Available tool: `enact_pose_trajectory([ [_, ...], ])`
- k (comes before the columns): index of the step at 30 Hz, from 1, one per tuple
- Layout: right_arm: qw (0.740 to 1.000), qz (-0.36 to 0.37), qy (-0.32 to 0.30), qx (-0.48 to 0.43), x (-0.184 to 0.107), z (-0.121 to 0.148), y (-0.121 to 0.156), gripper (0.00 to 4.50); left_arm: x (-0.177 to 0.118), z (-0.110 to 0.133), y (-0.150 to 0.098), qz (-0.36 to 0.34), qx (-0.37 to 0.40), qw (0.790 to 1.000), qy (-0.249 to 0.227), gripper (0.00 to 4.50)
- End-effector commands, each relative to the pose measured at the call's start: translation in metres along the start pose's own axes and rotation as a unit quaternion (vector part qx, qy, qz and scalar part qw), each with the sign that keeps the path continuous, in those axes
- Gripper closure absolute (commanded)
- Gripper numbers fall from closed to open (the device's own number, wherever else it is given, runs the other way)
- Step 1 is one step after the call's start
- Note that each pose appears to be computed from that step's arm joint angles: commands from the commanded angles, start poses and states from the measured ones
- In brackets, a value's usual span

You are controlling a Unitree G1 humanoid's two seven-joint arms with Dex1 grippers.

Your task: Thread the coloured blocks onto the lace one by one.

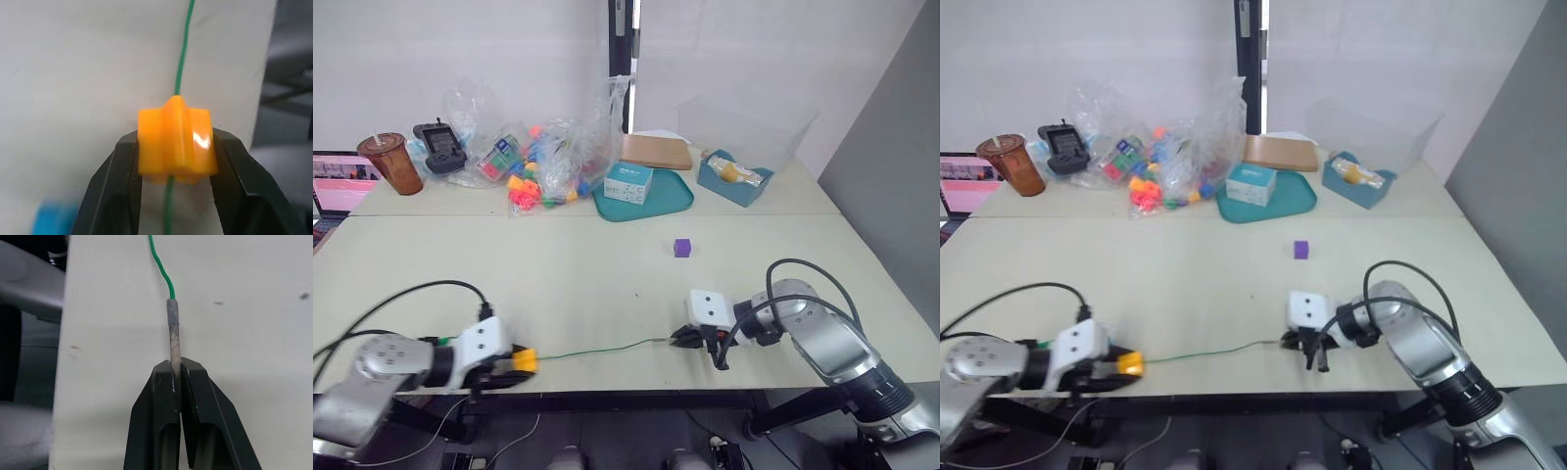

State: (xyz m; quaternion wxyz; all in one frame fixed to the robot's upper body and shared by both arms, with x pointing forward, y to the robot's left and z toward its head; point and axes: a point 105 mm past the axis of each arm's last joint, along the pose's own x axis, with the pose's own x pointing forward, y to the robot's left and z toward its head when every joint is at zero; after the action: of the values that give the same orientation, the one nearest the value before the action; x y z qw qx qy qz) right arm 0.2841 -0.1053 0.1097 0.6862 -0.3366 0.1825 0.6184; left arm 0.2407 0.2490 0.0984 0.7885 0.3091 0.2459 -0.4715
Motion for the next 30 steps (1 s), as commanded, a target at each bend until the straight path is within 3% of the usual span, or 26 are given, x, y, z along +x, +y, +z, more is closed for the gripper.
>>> enact_pose_trajectory([
  [1,1.0,-0.012,0.004,-0.018,-0.003,0.009,0.0,4.5,-0.004,-0.016,0.002,0.007,-0.007,0.999,0.036,3.12],
  [4,1.0,-0.009,0.004,-0.012,0.0,0.01,0.005,4.5,-0.007,-0.017,0.008,0.024,0.004,0.998,0.053,3.12],
  [7,1.0,-0.008,0.001,-0.005,0.007,0.014,0.01,4.5,-0.006,-0.005,0.015,0.033,-0.002,0.999,0.034,1.71],
  [11,1.0,-0.009,-0.014,0.007,0.015,0.024,0.014,4.5,0.001,0.024,0.019,0.033,0.013,0.999,-0.014,0.48],
  [14,1.0,-0.009,-0.016,0.015,0.019,0.029,0.016,4.5,0.006,0.055,0.019,0.026,0.006,0.997,-0.073,0.48],
  [18,0.999,-0.014,-0.003,0.03,0.028,0.031,0.018,4.5,0.03,0.087,-0.038,-0.105,-0.033,0.985,-0.13,0.48],
  [20,0.999,-0.016,0.007,0.033,0.033,0.032,0.019,4.5,0.052,0.094,-0.059,-0.124,-0.029,0.981,-0.147,0.48],
  [25,0.999,-0.017,0.035,0.031,0.041,0.031,0.019,4.5,0.094,0.126,-0.052,-0.07,-0.003,0.976,-0.207,0.48],
  [30,0.998,-0.015,0.052,0.024,0.045,0.032,0.02,4.5,0.099,0.14,-0.049,-0.071,0.006,0.968,-0.241,0.48],
])
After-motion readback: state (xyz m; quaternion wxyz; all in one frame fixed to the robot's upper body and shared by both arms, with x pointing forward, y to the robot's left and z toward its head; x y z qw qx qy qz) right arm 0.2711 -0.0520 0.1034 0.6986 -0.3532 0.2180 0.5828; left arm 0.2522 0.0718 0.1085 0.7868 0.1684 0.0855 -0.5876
